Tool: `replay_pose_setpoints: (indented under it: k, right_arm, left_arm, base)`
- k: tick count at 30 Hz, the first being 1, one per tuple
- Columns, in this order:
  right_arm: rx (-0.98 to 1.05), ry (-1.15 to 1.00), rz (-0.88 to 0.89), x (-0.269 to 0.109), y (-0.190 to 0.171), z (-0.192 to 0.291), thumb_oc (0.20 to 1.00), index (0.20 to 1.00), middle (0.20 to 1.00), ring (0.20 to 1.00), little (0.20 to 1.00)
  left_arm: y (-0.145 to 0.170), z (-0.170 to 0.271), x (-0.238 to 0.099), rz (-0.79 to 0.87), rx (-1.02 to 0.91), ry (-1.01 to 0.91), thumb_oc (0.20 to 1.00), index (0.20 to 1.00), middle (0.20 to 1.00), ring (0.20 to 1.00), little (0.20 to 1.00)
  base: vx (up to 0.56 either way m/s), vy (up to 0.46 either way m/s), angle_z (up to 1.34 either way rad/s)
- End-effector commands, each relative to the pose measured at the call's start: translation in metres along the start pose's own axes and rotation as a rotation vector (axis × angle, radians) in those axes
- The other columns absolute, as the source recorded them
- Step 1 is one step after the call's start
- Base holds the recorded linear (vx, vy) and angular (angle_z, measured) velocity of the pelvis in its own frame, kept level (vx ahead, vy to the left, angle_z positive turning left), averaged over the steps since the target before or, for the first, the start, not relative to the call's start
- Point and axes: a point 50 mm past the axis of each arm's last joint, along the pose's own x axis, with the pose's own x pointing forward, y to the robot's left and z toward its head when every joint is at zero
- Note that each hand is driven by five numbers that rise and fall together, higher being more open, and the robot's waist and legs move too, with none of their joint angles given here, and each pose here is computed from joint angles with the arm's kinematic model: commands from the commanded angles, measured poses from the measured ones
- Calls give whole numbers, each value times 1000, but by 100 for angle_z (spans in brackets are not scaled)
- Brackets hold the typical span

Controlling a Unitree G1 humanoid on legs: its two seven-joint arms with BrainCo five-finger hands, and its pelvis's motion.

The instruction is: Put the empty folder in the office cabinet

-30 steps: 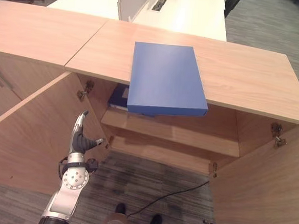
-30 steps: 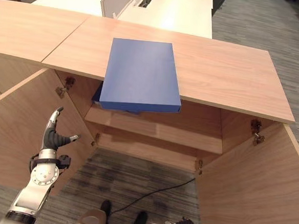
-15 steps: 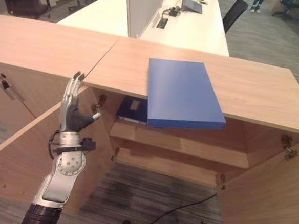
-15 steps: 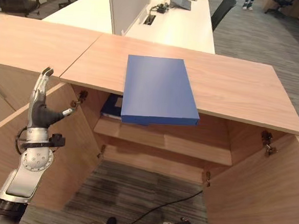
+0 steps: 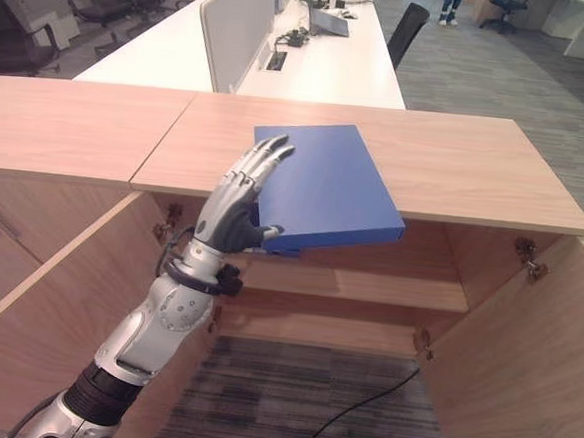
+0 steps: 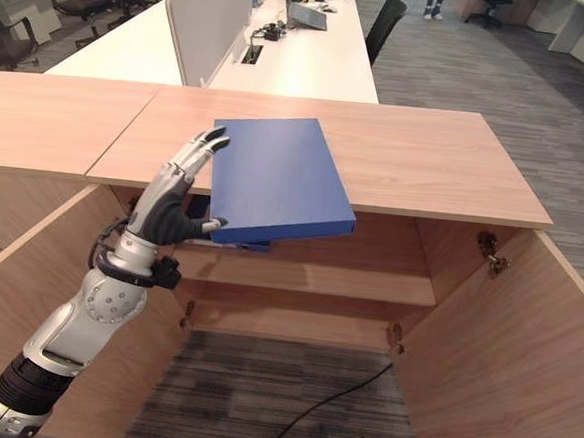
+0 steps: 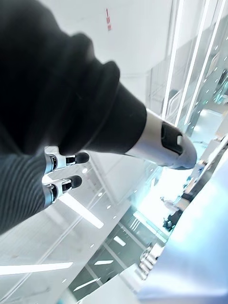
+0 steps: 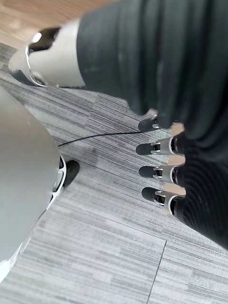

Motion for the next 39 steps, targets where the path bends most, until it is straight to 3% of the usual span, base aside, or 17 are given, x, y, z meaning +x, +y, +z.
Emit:
replay_pose_setpoints:
  k: [1,25,39]
  right_arm:
    - [-60,-2,25,1,8,13,1000,1000,1000,1000,1000]
    - [-117,-7,-5,1,2,21,1000,1000,1000,1000,1000]
    - [-131,9,-6,1,3,18,1000,1000,1000,1000,1000]
  left_arm:
    - [14,26,17,28,-32,-162,1000,1000,1000,1000,1000]
    - [-42,27,73,-140,306,-276,1000,1000,1000,1000,1000]
    - [-56,5,68,-166,337,-147,1000,1000,1000,1000,1000]
  base:
    - [0,0,0]
    - [0,0,-2]
    - [0,1,-1]
